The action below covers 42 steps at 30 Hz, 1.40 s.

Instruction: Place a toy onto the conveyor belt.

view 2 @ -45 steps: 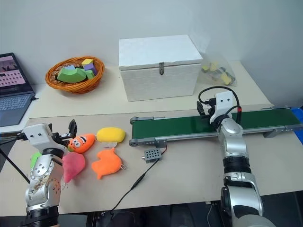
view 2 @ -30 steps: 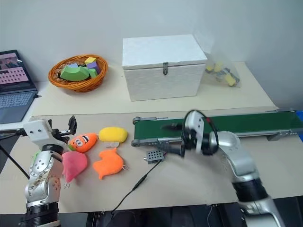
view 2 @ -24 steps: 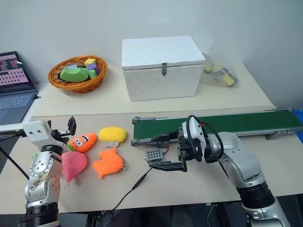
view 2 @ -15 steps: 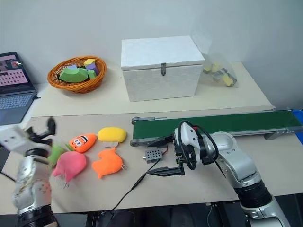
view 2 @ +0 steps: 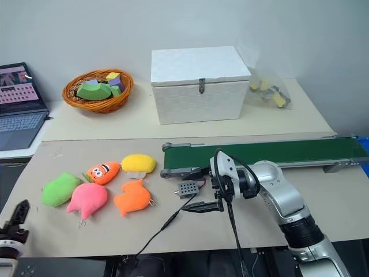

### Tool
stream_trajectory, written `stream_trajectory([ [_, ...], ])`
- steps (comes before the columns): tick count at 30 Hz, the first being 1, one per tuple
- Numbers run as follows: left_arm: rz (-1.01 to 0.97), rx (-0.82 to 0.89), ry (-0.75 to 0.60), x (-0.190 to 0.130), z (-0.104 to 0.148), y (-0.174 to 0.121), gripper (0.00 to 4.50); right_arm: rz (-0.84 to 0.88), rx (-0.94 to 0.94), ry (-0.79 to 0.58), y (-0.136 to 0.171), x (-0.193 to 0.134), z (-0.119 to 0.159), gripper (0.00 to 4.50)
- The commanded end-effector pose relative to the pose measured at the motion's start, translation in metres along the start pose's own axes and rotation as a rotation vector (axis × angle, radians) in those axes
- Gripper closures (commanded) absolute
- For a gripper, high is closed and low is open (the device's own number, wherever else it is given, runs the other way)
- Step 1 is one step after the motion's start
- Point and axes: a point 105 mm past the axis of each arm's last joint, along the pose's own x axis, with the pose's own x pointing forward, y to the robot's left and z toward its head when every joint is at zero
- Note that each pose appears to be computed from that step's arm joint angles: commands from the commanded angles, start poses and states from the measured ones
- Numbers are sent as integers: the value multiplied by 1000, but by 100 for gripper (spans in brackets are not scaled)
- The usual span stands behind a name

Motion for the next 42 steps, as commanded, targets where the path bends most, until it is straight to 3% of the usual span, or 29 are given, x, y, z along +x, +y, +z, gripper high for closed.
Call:
stream_trajectory([
  [1, 2, -71, 13, 4, -9, 14, 5, 3, -49, -17, -2, -1, 12, 0],
  [4, 39, -112, 46, 7, -27, 35, 5, -9, -45, -19, -3, -2, 12, 0],
  [8, 34, -151, 96, 17, -49, 41, 5, -17, -41, -21, -3, -3, 12, 0],
  [16, -99, -173, 157, 48, -73, 3, 5, -35, -36, -21, -4, -4, 12, 0],
  [27, -241, -137, 110, 64, -55, -58, 5, -55, -28, -17, -4, -4, 10, 0],
  [36, -200, -163, 87, 61, -54, -52, 5, -65, -33, -12, -8, -4, 9, 0],
  [42, -99, -278, 29, 47, -57, -22, 5, -72, -35, -13, -10, -4, 9, 0],
])
